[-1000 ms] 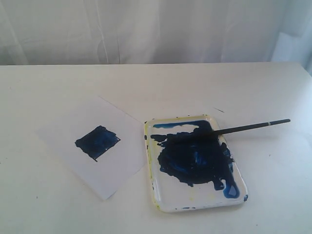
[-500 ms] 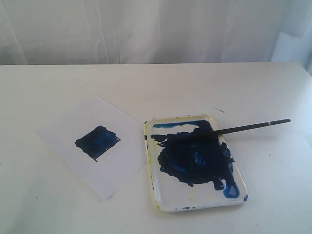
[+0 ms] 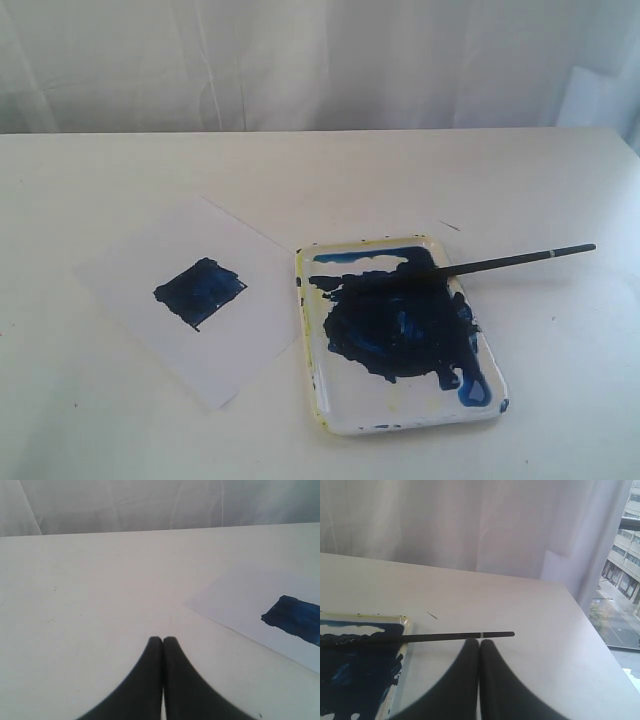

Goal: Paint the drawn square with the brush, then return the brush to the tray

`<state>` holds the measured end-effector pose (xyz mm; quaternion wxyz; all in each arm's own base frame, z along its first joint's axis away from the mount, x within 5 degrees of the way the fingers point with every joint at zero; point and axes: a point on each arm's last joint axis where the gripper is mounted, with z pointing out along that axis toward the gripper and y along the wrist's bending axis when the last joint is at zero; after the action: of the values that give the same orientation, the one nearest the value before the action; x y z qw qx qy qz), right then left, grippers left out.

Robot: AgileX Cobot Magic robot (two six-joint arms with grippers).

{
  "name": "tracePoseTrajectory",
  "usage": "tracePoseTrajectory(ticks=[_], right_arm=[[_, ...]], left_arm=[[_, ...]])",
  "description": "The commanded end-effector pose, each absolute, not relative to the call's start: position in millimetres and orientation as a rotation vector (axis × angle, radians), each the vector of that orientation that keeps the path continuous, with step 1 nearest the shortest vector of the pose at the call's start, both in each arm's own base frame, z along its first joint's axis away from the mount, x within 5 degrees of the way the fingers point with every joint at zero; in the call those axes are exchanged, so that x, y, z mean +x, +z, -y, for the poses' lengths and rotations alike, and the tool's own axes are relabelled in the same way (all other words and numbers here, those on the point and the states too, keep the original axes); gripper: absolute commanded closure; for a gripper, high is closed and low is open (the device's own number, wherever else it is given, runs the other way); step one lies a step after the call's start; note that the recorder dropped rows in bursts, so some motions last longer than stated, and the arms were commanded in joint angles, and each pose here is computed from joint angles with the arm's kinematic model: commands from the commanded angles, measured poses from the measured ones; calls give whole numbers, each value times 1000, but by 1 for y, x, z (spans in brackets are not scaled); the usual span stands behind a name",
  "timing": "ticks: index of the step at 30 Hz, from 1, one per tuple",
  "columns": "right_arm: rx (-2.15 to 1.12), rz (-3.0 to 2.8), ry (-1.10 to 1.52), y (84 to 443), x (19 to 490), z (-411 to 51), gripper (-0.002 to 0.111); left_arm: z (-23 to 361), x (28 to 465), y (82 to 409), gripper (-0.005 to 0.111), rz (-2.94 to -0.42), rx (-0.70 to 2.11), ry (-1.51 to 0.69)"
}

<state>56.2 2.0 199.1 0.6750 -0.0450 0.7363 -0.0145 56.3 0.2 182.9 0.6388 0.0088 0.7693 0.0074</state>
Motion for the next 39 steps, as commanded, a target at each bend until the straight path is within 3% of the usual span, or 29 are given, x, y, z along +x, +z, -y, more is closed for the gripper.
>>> tracePoseTrajectory(ticks=[1,39], right_arm=[[-102,-1659,-29,197,56,-2,108],[-53,-1662,-74,197,56,1,108]], left_arm=[[0,56,182,107,-1754,14,3],[0,56,182,107,-1754,14,3]])
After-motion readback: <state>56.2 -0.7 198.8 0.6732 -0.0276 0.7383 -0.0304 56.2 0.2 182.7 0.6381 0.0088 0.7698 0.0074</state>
